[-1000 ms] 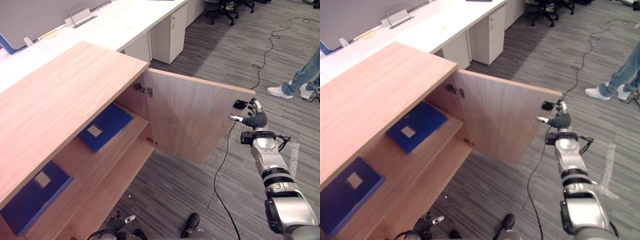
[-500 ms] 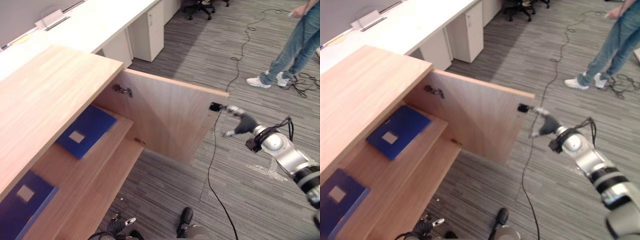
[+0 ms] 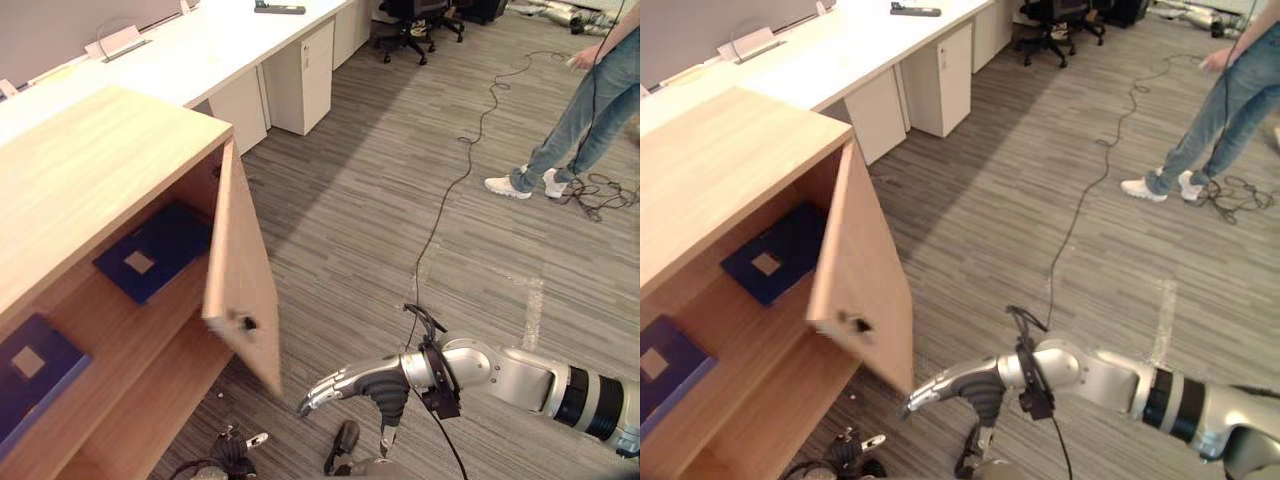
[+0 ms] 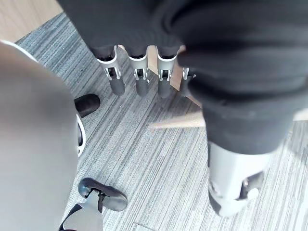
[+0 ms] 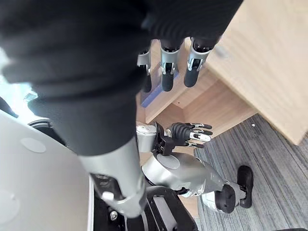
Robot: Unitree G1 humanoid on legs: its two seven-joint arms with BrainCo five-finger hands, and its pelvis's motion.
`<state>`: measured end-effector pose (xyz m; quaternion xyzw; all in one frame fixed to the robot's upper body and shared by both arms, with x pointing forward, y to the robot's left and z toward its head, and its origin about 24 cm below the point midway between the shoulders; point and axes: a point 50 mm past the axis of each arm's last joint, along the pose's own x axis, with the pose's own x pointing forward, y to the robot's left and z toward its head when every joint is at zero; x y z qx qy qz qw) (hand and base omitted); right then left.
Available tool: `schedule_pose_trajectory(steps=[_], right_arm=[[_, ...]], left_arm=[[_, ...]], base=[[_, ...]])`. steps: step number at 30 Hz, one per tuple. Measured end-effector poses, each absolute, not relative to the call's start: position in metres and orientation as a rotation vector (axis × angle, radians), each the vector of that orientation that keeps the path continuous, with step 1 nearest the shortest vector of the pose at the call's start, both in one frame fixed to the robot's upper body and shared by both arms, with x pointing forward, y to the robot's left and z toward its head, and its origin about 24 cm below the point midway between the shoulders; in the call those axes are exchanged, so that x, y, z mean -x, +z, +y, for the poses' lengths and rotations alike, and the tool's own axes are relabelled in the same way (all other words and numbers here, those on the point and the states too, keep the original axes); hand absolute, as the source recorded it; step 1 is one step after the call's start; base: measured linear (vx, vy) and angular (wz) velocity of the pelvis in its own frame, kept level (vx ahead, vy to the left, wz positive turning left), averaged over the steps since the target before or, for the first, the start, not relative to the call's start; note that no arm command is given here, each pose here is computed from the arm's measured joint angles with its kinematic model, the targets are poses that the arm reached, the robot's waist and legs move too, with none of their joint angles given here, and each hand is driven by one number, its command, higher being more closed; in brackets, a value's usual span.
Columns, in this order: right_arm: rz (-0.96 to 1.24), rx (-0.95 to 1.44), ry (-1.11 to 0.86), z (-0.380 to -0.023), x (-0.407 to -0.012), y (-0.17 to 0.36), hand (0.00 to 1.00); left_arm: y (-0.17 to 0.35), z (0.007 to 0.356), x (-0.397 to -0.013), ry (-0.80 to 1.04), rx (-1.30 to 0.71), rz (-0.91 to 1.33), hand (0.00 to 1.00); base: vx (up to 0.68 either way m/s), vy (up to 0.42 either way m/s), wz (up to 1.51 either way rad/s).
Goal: Walk over to the cabinet, pick up the folder, carry it to the office cabinet, place the folder inside the office cabinet, then close the office cabinet door
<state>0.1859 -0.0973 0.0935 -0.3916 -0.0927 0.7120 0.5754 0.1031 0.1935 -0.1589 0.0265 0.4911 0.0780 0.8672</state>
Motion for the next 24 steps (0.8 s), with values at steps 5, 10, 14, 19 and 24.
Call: schedule_pose_trajectory(steps=[5, 10, 14, 19, 24], right_arm=[[-0.254, 0.912, 1.665, -0.093, -0.183, 0.094, 0.0], [-0.281, 0.937, 1.69, -0.086, -0.179, 0.088, 0.0], [-0.228, 0.978, 1.68, -0.086, -0.186, 0.07, 0.0], [-0.087, 1.066, 1.594, -0.094, -0.209, 0.034, 0.0], [0.215, 1.086, 1.325, -0.121, -0.221, -0.039, 0.0]], left_arm=[[-0.158, 0.2, -0.102, 0.178, -0.072, 1.027, 0.0], [-0.158, 0.202, -0.102, 0.192, -0.066, 1.029, 0.0], [-0.158, 0.202, -0.103, 0.193, -0.067, 1.027, 0.0], [-0.157, 0.201, -0.106, 0.192, -0.067, 1.02, 0.0], [-0.156, 0.195, -0.113, 0.16, -0.08, 1.002, 0.0]], base=[[0.07, 0.014, 0.23], [0.04, 0.048, 0.04], [0.06, 0.049, 0.17], [0.06, 0.054, 0.22], [0.03, 0.068, 0.47]])
